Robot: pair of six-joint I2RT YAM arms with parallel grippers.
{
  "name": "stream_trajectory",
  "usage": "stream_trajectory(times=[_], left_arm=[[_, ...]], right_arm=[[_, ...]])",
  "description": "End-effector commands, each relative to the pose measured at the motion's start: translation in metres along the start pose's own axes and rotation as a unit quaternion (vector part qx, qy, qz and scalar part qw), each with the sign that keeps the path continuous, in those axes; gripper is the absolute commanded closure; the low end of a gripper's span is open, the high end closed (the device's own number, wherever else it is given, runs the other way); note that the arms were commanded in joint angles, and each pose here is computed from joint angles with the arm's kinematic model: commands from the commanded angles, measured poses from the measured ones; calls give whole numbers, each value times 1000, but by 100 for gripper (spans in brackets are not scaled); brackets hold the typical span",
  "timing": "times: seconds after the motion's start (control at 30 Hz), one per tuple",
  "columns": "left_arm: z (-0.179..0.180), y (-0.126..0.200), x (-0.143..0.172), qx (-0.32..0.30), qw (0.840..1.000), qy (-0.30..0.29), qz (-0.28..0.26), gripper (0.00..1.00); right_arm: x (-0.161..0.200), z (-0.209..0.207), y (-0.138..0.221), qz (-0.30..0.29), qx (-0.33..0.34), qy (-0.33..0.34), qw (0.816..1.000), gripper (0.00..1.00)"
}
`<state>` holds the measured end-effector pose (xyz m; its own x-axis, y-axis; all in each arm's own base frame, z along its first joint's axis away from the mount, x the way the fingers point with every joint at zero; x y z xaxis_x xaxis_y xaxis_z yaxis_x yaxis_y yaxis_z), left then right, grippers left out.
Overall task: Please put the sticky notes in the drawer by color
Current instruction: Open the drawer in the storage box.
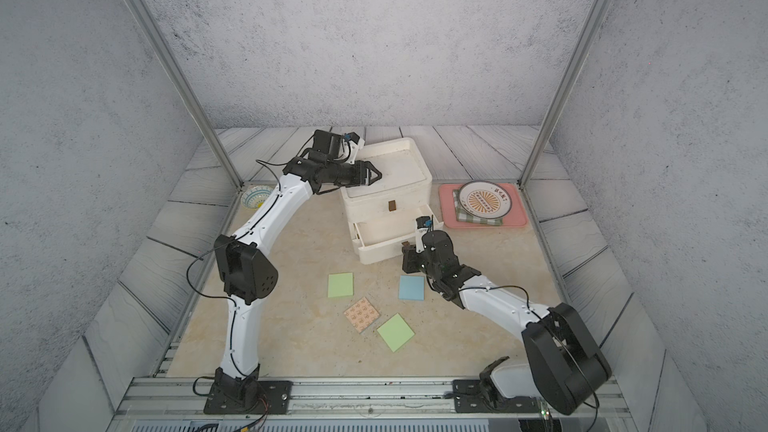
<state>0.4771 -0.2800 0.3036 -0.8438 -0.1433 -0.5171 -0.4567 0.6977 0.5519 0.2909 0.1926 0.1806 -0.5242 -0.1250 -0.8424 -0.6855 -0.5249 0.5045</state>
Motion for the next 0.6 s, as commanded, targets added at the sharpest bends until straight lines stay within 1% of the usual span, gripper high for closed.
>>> stream_trajectory(times=[0.0, 0.23, 0.37, 0.5, 0.57], left_arm=[[49, -26, 44, -82, 990, 68, 93, 41], [48, -26, 45, -82, 990, 70, 95, 41], [45, -26, 45, -79, 990, 69, 95, 41], [40, -24, 46, -77, 991, 64, 93, 41], [37, -22, 45, -75, 991, 64, 92, 41]], right_arm=[[-32, 9, 23, -65, -13, 6, 998, 100], [-31, 14, 31, -71, -28, -6, 997, 100], [-29, 14, 32, -66, -21, -2, 998, 100], [-35, 21, 38, -77, -27, 3, 997, 100], [-34, 20, 37, -72, -21, 7, 997, 100]])
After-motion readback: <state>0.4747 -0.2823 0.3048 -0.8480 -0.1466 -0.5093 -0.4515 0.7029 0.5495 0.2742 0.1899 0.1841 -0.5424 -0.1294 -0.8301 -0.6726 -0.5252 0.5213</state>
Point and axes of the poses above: each gripper's point midway between its finger pads, its own y axis back along the fingers, its own z axis along the line the jaws close on, x = y × z, the point moved 6 cm from there along y, back along the fingers, and after that the axes turned 13 degrees about y, right-handed, at the moved point
